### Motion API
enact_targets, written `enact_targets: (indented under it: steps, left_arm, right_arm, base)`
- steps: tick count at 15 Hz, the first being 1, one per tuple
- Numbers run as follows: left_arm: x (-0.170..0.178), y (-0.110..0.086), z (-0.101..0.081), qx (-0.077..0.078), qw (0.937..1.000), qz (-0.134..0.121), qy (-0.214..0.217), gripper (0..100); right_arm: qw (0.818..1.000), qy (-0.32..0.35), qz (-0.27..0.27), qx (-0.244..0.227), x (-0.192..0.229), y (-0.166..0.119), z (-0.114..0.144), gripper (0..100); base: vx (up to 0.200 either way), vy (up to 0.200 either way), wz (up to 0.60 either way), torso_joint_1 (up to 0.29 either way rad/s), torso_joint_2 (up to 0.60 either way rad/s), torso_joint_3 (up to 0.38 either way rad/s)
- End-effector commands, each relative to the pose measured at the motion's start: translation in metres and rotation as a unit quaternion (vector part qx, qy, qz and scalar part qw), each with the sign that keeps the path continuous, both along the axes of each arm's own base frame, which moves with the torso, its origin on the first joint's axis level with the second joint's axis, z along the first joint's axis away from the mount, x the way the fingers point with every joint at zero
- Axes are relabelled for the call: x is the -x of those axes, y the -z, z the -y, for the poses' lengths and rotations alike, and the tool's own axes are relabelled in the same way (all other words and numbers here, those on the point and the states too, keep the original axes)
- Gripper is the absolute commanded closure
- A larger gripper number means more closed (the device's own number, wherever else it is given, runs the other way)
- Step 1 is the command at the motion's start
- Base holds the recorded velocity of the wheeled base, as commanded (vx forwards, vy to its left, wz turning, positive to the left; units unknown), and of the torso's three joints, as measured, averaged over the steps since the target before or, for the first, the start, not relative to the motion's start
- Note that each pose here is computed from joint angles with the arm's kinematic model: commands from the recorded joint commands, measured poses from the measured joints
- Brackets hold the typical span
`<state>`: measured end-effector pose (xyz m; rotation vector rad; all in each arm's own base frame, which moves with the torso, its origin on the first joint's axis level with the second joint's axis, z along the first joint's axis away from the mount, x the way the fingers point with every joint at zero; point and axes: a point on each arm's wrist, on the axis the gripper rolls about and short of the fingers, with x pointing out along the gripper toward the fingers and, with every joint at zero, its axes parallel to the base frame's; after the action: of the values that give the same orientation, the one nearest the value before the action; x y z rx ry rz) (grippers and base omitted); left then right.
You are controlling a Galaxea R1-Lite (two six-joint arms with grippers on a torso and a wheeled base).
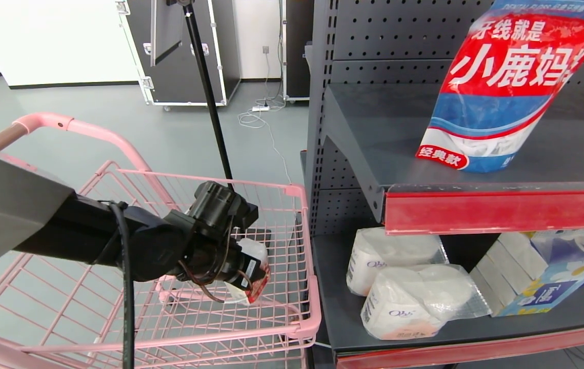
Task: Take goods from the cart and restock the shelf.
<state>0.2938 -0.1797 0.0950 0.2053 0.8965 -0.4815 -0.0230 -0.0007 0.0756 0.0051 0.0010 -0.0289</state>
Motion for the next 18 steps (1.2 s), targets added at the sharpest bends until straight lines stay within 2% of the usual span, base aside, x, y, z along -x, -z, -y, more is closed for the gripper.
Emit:
enact_targets:
  steps: [1,3,6,8,10,11,13,14,16,18]
  left_arm:
    - [0.005,-0.041,-0.014,0.032,0.9979,0.054,-0.015,100]
    - [0.011,-0.087,-0.029,0.074,0.9905,0.108,-0.041,100]
    - [0.039,-0.131,-0.064,0.090,0.9827,0.145,-0.072,100]
    - [0.076,-0.157,-0.088,0.097,0.9783,0.162,-0.085,100]
    - [0.135,-0.185,-0.118,0.107,0.9714,0.188,-0.098,100]
    - [0.160,-0.191,-0.129,0.108,0.9703,0.192,-0.100,100]
    - [0.215,-0.188,-0.149,0.117,0.9672,0.204,-0.096,100]
    - [0.247,-0.174,-0.162,0.127,0.9614,0.225,-0.095,100]
    - [0.281,-0.157,-0.175,0.144,0.9506,0.258,-0.095,100]
    - [0.300,-0.139,-0.182,0.149,0.9454,0.273,-0.097,100]
  right_arm:
    - [1.000,0.000,0.000,0.001,0.000,0.000,0.000,0]
    - [1.000,0.000,0.000,0.001,0.000,0.000,0.000,0]
    - [1.000,0.000,0.000,0.001,0.000,0.000,0.000,0]
    - [1.000,0.000,0.000,0.001,0.000,0.000,0.000,0]
    - [1.000,0.000,0.000,0.001,0.000,0.000,0.000,0]
    - [1.000,0.000,0.000,0.001,0.000,0.000,0.000,0]
    - [1.000,0.000,0.000,0.001,0.000,0.000,0.000,0]
    - [1.000,0.000,0.000,0.001,0.000,0.000,0.000,0]
    - [1.000,0.000,0.000,0.002,0.000,0.000,0.000,0]
    - [1.000,0.000,0.000,0.001,0.000,0.000,0.000,0]
  base:
    - [0.000,0.000,0.00,0.000,0.00,0.000]
    - [0.000,0.000,0.00,0.000,0.00,0.000]
    - [0.000,0.000,0.00,0.000,0.00,0.000]
    - [0.000,0.000,0.00,0.000,0.00,0.000]
    - [0.000,0.000,0.00,0.000,0.00,0.000]
    - [0.000,0.000,0.00,0.000,0.00,0.000]
    - [0.000,0.000,0.00,0.000,0.00,0.000]
    - [0.000,0.000,0.00,0.000,0.00,0.000]
    - [0.000,0.000,0.00,0.000,0.00,0.000]
    - [0.000,0.000,0.00,0.000,0.00,0.000]
